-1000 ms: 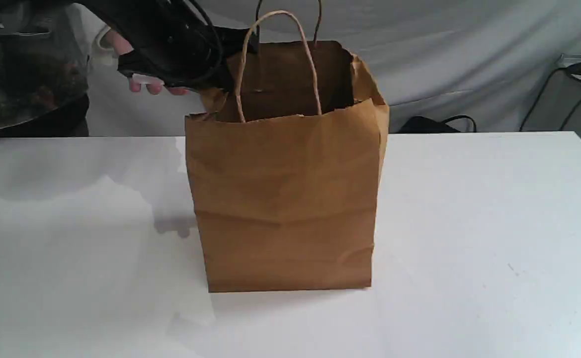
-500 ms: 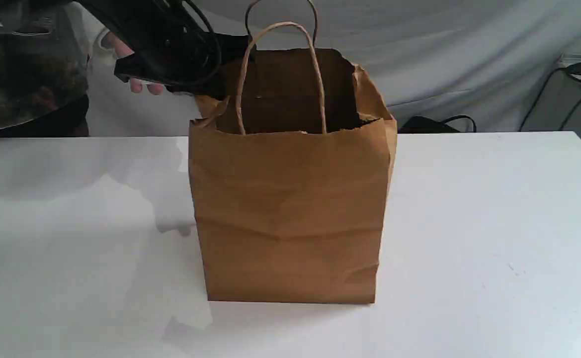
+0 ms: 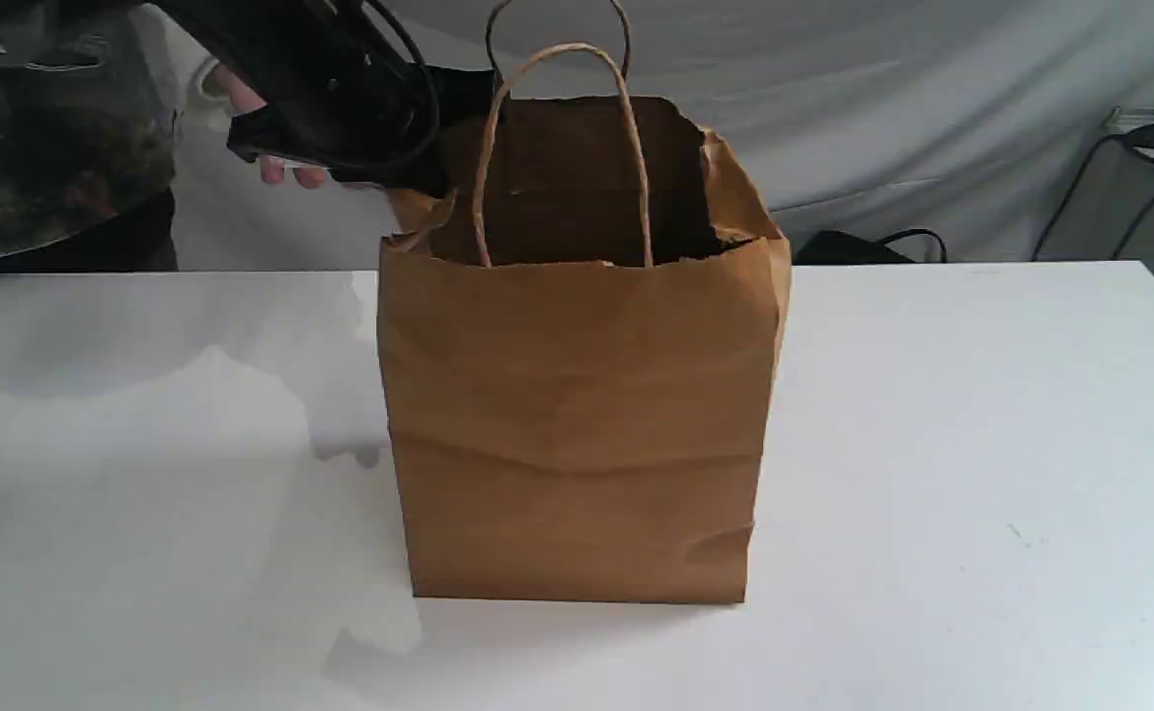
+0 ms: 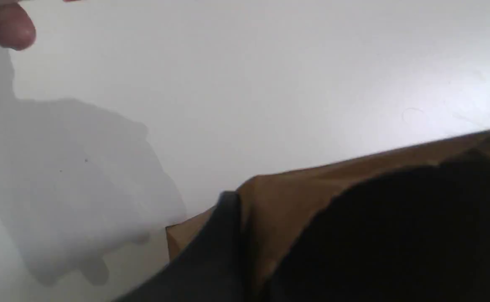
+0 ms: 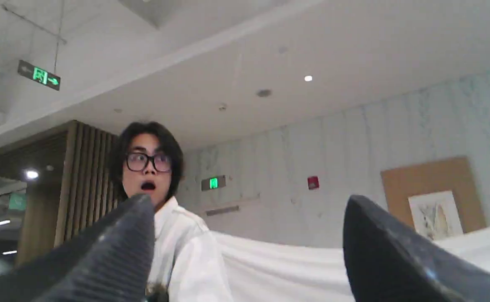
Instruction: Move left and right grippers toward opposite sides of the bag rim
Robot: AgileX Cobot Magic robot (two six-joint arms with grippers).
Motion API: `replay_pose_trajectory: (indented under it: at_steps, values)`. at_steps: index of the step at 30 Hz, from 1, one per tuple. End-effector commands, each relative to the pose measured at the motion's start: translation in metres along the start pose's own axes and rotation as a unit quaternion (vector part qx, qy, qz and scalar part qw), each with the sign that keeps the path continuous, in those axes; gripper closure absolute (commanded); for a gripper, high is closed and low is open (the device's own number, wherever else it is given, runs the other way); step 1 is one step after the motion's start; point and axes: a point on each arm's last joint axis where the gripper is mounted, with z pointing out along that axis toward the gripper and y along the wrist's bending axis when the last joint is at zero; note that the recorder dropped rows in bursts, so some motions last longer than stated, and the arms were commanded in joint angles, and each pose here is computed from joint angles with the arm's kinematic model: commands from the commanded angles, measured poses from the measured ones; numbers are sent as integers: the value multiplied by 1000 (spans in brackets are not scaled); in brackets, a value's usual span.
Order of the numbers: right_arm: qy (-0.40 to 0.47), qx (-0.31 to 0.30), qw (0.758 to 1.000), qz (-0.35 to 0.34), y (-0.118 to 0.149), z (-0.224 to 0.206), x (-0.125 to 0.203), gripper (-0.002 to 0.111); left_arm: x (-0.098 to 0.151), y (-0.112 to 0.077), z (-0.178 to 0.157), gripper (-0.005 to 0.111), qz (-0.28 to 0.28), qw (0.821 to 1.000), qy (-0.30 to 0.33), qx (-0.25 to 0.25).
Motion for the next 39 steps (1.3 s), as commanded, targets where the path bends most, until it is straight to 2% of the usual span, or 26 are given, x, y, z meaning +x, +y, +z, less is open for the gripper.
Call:
replay_pose_trajectory:
  at_steps: [1,9,19,23,31,39]
  values:
    - [20,-7,1000,-14,-1,17,-5,45,0,-3,-1,107,4,1000,-4,4]
    - [182,-65,980,43,-10,66,37,44,0,-3,-1,107,4,1000,-4,4]
    - [290,-213,923,134,-22,123,104,42,0,-3,-1,107,9,1000,-4,4]
    - [315,-228,911,138,-32,142,125,37,0,-3,-1,107,21,1000,-4,4]
    - [314,-237,912,117,-51,179,150,25,-1,-3,-1,107,23,1000,-7,4]
    - [307,-272,903,126,-59,202,164,23,-3,-3,-1,107,23,1000,-16,5]
